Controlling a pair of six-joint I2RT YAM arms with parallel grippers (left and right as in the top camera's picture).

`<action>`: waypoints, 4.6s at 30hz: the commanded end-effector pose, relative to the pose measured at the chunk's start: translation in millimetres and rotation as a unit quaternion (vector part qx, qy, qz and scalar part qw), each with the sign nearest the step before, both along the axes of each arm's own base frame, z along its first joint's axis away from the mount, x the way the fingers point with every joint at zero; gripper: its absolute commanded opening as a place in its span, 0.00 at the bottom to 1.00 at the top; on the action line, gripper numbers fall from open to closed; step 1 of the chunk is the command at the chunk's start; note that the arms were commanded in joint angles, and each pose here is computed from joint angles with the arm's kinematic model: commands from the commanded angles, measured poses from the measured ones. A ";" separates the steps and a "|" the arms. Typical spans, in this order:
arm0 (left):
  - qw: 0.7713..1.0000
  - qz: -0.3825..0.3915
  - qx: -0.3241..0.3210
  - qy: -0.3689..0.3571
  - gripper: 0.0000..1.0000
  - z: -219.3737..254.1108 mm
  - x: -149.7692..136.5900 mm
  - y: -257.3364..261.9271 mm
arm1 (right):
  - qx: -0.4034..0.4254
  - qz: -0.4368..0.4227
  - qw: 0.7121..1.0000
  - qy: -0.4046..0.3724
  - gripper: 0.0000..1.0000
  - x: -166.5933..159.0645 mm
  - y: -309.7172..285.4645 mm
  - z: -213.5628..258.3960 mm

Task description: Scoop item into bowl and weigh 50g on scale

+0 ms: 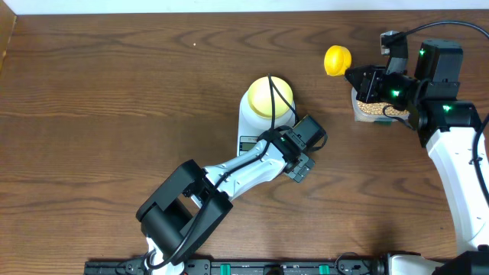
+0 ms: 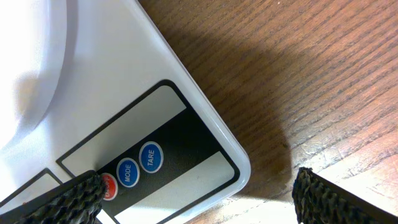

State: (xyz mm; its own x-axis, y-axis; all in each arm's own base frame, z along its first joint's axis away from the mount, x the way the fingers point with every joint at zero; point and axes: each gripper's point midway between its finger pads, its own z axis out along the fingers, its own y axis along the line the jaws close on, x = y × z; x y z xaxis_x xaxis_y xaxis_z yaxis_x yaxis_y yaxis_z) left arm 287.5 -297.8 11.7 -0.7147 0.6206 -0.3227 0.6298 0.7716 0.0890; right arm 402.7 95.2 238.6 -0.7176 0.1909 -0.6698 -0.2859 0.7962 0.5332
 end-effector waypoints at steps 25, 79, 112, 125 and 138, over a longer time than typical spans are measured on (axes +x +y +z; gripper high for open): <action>0.999 -0.021 -0.004 0.043 0.97 -15.7 -14.7 -3.6 | -0.003 -0.011 1.000 -0.014 0.01 2.7 -13.2 11.2; 0.971 0.163 -0.120 -0.130 0.98 213.8 27.6 163.2 | 0.000 -0.004 1.000 -0.019 0.01 2.3 -10.8 12.8; 0.983 -0.043 -0.091 -0.156 0.98 217.0 -14.7 171.9 | -0.012 -0.004 1.000 -0.028 0.01 4.4 -13.0 13.1; 0.965 -0.084 -0.198 -0.148 0.98 193.9 -36.3 197.6 | -0.012 -0.004 1.000 -0.026 0.01 3.9 -12.9 12.6; 0.959 -0.113 -0.224 -0.132 0.98 176.1 -44.9 193.7 | -0.012 -0.004 1.000 -0.021 0.01 2.4 -12.8 10.7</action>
State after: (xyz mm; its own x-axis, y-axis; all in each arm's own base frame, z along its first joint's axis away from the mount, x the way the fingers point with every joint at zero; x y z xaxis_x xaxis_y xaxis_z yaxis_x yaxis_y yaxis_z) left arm 244.9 -98.1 183.3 -0.4817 0.5013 -0.7188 0.7529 0.6564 -0.0468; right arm 403.8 83.1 237.6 -0.7112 0.1926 -0.6761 -0.2782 0.8062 0.5222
